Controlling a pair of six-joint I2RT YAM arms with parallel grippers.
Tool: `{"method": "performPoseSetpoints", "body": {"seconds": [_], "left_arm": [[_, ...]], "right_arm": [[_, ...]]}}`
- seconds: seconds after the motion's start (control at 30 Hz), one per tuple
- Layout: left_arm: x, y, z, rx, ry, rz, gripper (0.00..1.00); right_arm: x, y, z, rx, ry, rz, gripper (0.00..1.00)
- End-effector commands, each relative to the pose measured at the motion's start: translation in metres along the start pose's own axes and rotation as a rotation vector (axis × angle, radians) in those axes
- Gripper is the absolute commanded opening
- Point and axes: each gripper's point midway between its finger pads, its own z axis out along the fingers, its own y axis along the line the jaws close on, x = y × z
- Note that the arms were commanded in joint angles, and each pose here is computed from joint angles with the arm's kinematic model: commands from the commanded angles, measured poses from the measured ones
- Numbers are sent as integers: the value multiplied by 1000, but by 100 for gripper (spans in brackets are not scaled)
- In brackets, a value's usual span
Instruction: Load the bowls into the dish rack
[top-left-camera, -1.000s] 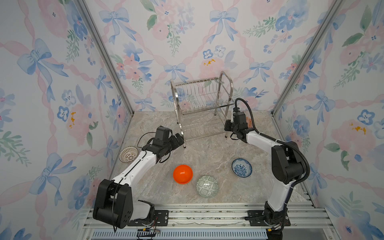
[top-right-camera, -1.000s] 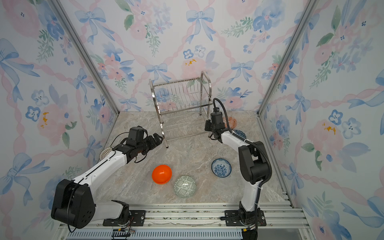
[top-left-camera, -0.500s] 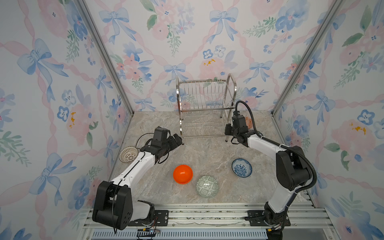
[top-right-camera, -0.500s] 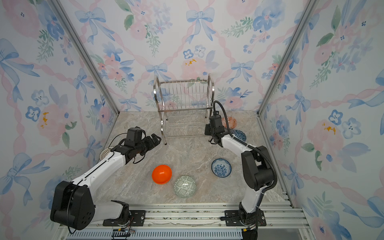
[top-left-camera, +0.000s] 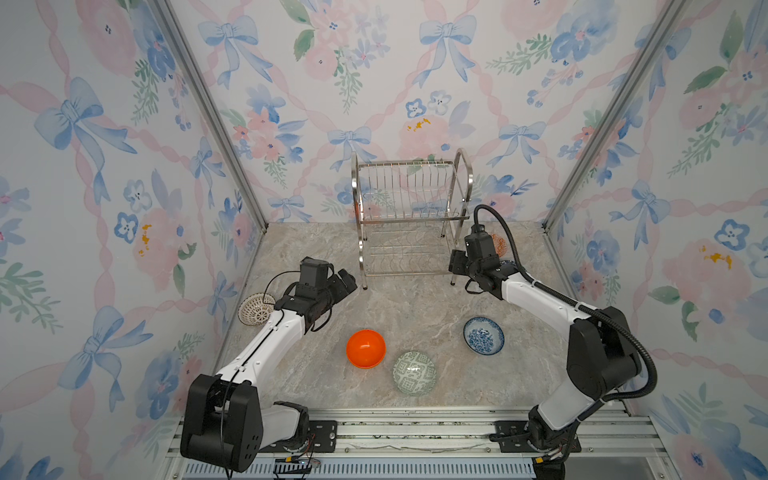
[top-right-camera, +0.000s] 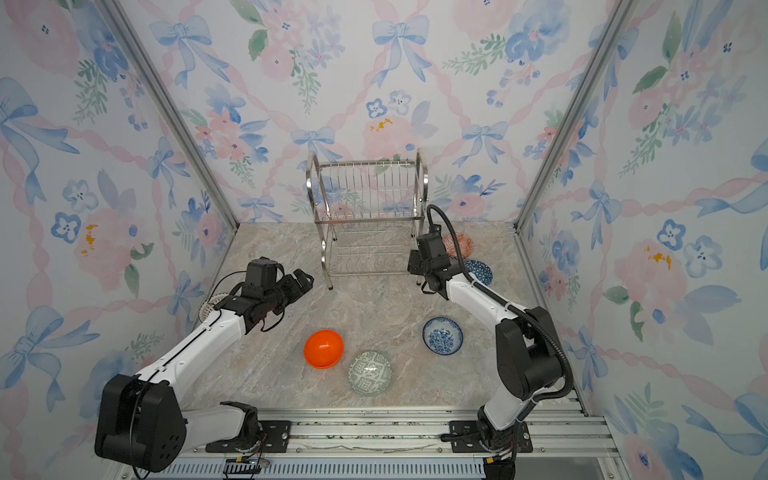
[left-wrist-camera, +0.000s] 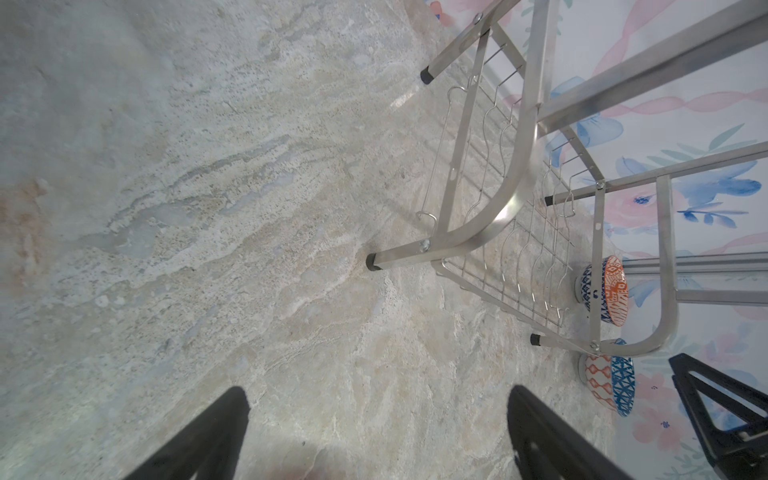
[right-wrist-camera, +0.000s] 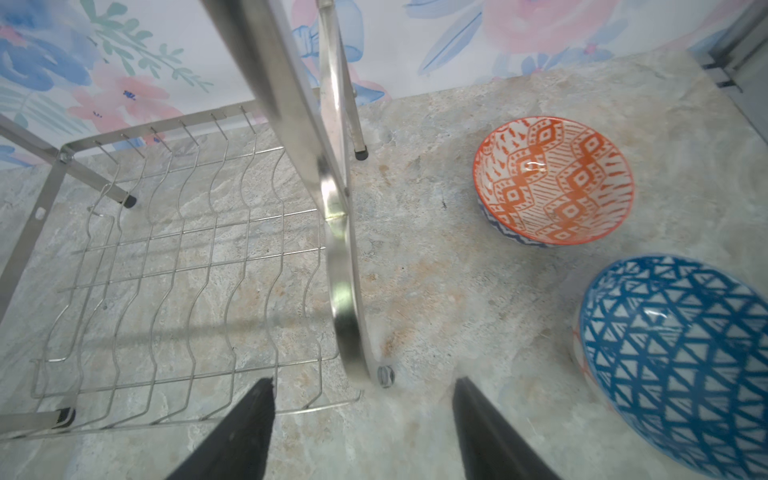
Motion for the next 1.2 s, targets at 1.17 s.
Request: {"method": "performPoseSetpoints", "body": {"seconds": [1.17], "left_arm": [[162, 87, -53, -328, 396, 57, 91]], "right_arm": [[80, -31, -119, -7, 178, -114, 97]]}}
